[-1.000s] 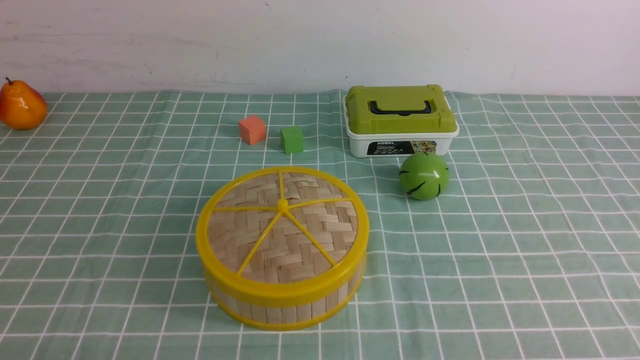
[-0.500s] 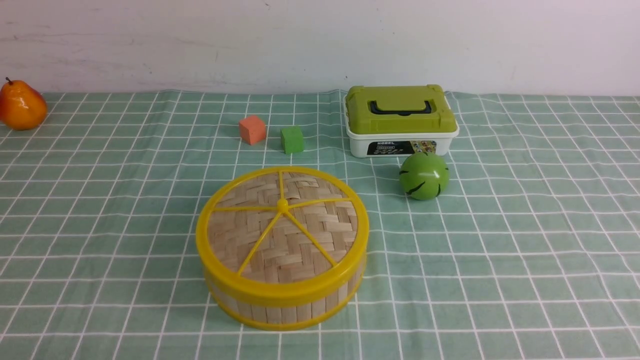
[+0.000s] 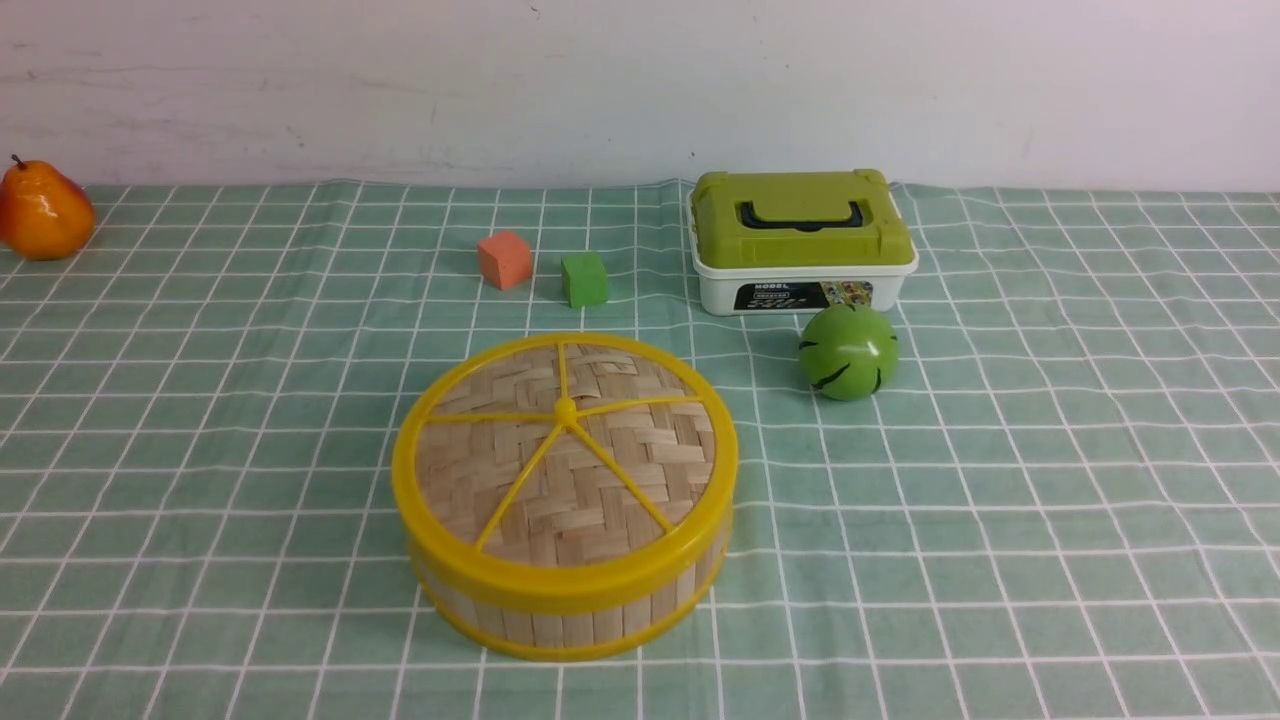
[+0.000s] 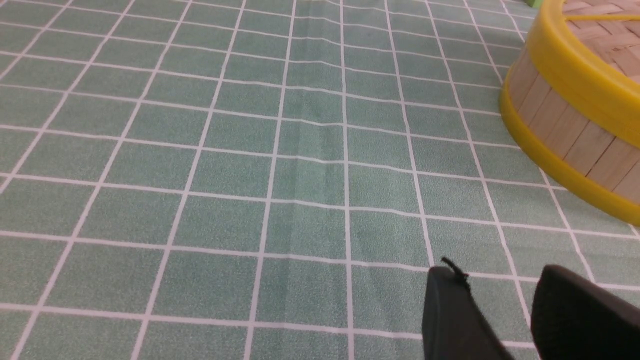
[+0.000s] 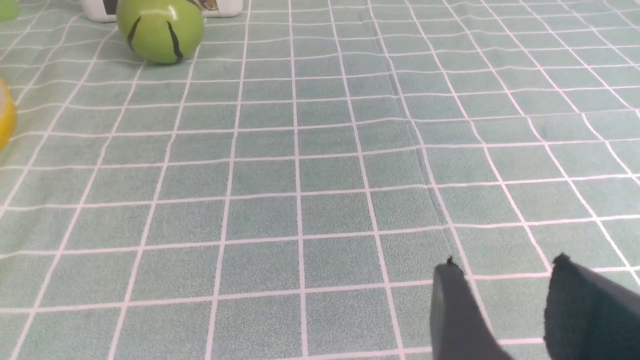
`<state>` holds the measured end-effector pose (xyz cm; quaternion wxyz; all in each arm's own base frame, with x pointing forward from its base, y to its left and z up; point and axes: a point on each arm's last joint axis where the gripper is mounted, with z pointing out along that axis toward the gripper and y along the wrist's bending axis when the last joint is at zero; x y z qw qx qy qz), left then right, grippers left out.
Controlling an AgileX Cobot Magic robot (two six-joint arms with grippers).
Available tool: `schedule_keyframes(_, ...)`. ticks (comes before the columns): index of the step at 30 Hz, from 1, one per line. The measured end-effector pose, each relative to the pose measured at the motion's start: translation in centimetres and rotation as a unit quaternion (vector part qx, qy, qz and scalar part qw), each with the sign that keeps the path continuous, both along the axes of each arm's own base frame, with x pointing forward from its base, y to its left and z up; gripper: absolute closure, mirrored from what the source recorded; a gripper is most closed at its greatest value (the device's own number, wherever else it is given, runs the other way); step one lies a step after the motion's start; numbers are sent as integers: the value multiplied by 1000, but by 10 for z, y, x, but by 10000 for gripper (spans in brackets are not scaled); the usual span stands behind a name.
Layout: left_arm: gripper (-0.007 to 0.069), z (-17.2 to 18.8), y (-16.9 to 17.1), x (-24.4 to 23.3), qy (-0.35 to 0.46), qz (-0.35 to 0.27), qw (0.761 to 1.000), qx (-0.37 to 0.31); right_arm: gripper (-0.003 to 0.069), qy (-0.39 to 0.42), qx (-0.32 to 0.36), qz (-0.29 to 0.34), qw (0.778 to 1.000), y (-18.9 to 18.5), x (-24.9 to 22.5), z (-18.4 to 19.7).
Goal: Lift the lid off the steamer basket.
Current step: Use the right arm to lift the lid of the steamer
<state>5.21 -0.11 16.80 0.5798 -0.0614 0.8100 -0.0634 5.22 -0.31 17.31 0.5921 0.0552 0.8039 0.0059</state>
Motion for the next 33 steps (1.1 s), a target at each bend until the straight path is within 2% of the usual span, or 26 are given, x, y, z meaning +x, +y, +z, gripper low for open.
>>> schedule_keyframes(10,386,0,0,0,0,0,1000,0,418,-1,10,1,1000,1,0,0)
schedule_keyframes(13,386,0,0,0,0,0,1000,0,418,-2,27,2,1000,2,0,0)
schedule_keyframes(16,386,0,0,0,0,0,1000,0,418,-4,77,4,997,5,0,0)
schedule_keyframes(18,386,0,0,0,0,0,1000,0,418,-9,216,0,976,12,1,2)
schedule_keyframes(19,386,0,0,0,0,0,1000,0,418,-8,259,-3,966,13,1,2)
schedule_keyframes(20,386,0,0,0,0,0,1000,0,418,-7,336,-5,942,17,1,3)
schedule_keyframes(22,386,0,0,0,0,0,1000,0,418,-3,439,-8,898,22,1,4)
schedule_keyframes(24,386,0,0,0,0,0,1000,0,418,-11,505,-9,863,24,1,8)
schedule_keyframes(26,386,0,0,0,0,0,1000,0,418,-22,520,-10,854,23,2,11)
schedule_keyframes(31,386,0,0,0,0,0,1000,0,418,-48,504,-10,862,20,3,14)
schedule_keyframes(33,386,0,0,0,0,0,1000,0,418,-51,485,-5,873,20,3,14)
